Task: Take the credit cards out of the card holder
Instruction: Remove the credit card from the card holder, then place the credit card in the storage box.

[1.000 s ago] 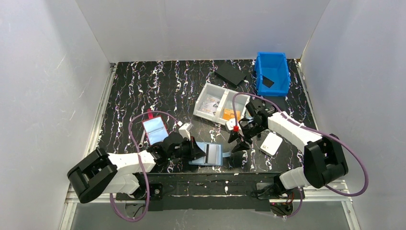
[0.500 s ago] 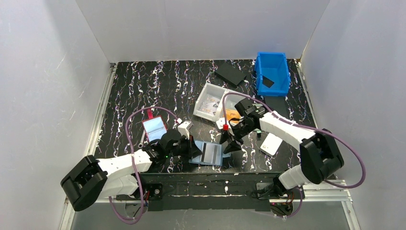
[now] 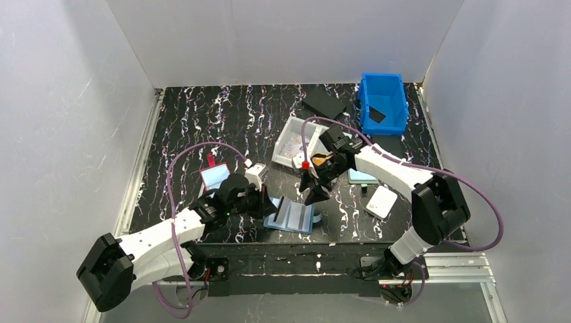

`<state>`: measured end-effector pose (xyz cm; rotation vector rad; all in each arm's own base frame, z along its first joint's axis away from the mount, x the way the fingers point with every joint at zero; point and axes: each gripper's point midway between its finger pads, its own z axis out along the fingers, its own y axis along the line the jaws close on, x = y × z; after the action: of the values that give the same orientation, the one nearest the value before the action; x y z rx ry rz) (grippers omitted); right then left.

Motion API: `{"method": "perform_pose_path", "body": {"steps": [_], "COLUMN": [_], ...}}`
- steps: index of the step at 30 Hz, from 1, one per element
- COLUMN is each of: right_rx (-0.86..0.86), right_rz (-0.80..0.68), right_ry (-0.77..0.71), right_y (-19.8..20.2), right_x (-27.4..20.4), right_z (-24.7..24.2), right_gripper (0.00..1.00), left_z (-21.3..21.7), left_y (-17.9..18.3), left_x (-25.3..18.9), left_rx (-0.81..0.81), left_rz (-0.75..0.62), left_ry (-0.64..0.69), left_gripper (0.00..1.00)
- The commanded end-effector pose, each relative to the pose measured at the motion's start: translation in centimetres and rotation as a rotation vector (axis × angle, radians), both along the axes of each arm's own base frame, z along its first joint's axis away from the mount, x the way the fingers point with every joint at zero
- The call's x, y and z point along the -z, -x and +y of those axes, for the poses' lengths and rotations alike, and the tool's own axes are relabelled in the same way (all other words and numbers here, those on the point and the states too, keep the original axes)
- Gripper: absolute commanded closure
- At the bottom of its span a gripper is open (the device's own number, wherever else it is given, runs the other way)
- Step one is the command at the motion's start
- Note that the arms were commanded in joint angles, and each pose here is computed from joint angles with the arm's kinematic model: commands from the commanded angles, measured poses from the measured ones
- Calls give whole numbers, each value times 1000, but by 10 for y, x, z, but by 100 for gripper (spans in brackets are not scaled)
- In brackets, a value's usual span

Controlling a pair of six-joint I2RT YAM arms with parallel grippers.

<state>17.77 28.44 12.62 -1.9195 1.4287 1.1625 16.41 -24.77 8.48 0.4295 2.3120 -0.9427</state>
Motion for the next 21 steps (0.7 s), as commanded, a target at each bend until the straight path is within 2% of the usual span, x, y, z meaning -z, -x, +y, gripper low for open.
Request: {"method": "perform_pose_path", "body": {"steps": [1, 9, 16, 20, 21], "right_rx": [-14, 32, 42, 23, 18], "right_rz": [20, 57, 154, 196, 197], "right_ry": [-18, -55, -41, -60, -70], "right_y": [-1, -5, 9, 19, 21], "right_x": [-19, -53, -50, -52, -54], "right_z": [11, 22, 18, 16, 16], "right_gripper": [39, 37, 35, 40, 48], "left_z": [-3, -20, -31, -35, -36], "left_y": [-5, -2, -4, -5, -5], "left_x": [-31, -70, -87, -93, -94], "left_rx": [69, 189, 235, 250, 252], "left_rz": [-92, -200, -222, -227, -227], "left_ry": [4, 96, 128, 136, 138], "left_gripper": [100, 100, 100, 100, 100]}}
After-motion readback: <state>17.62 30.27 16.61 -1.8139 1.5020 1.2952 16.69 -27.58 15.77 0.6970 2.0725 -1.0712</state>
